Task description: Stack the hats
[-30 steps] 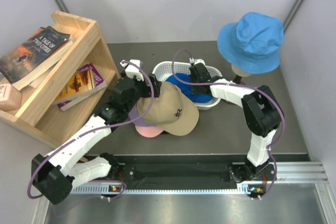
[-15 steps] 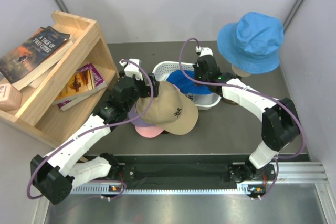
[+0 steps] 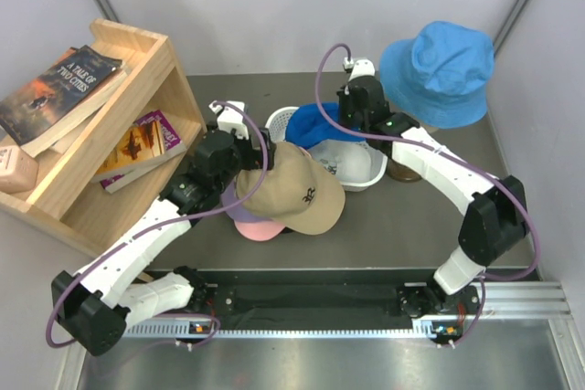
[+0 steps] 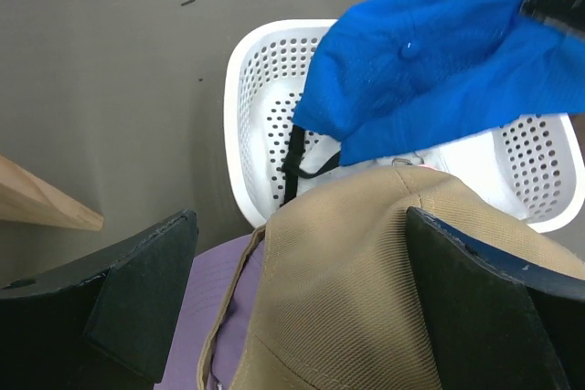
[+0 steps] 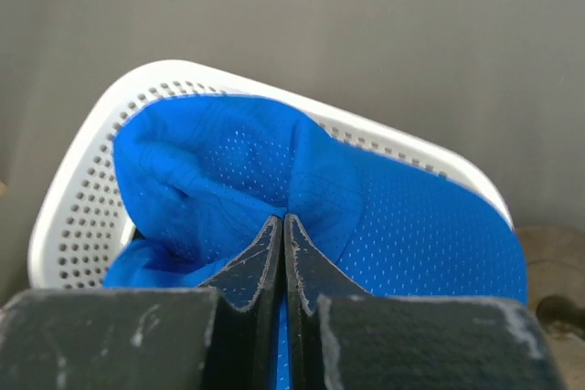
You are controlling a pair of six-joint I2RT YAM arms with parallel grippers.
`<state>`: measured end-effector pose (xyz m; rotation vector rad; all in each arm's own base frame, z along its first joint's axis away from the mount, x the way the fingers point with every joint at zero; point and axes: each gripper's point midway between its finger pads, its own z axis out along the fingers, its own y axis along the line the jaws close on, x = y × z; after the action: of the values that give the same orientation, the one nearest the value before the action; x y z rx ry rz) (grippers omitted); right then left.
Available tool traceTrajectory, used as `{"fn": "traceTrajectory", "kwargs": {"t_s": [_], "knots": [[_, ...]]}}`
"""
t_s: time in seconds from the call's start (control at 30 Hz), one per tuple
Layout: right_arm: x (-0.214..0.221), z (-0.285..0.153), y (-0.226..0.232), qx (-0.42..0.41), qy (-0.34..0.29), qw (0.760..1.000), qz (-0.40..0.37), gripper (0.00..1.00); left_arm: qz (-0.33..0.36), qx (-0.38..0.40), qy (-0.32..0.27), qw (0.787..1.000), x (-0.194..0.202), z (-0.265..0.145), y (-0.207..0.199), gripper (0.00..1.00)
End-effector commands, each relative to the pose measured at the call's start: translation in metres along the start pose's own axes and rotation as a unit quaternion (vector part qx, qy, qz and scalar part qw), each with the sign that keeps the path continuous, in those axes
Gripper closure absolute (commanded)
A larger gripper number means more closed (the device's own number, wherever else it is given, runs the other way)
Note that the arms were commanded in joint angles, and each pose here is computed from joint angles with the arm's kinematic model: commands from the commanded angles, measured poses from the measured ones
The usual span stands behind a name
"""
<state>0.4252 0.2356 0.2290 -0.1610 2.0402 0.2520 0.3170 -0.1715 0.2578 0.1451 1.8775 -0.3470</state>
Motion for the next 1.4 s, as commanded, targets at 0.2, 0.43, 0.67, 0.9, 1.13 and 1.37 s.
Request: {"fn": "traceTrajectory", "kwargs": {"t_s": [0.2,0.43,0.67,0.9,1.13,1.37], "knots": [[-0.097,-0.066,0.016,-0.055,-0.126,0.990,0.018,1.00,0.049,0.042,0.042,0.997,0.004,0.002,-0.014,0.01],[-0.112,-0.092,0.025,-0.095,-0.150,0.984,0.030,1.00,0.061,0.051,0.004,0.997,-0.033,0.007,-0.024,0.01],[-0.130,-0.111,0.028,-0.111,-0.171,0.978,0.037,1.00,0.076,0.068,-0.062,0.993,-0.091,0.003,-0.038,0.01],[-0.150,-0.128,0.035,-0.128,-0.197,0.971,0.038,1.00,0.096,0.181,-0.138,0.969,-0.134,-0.016,-0.081,0.01],[-0.165,-0.149,0.051,-0.148,-0.213,0.965,0.033,1.00,0.099,0.289,-0.176,0.936,-0.153,-0.031,-0.122,0.01],[-0.164,-0.155,0.065,-0.150,-0.212,0.965,0.031,1.00,0.087,0.368,-0.155,0.913,-0.142,-0.035,-0.148,0.01]]}}
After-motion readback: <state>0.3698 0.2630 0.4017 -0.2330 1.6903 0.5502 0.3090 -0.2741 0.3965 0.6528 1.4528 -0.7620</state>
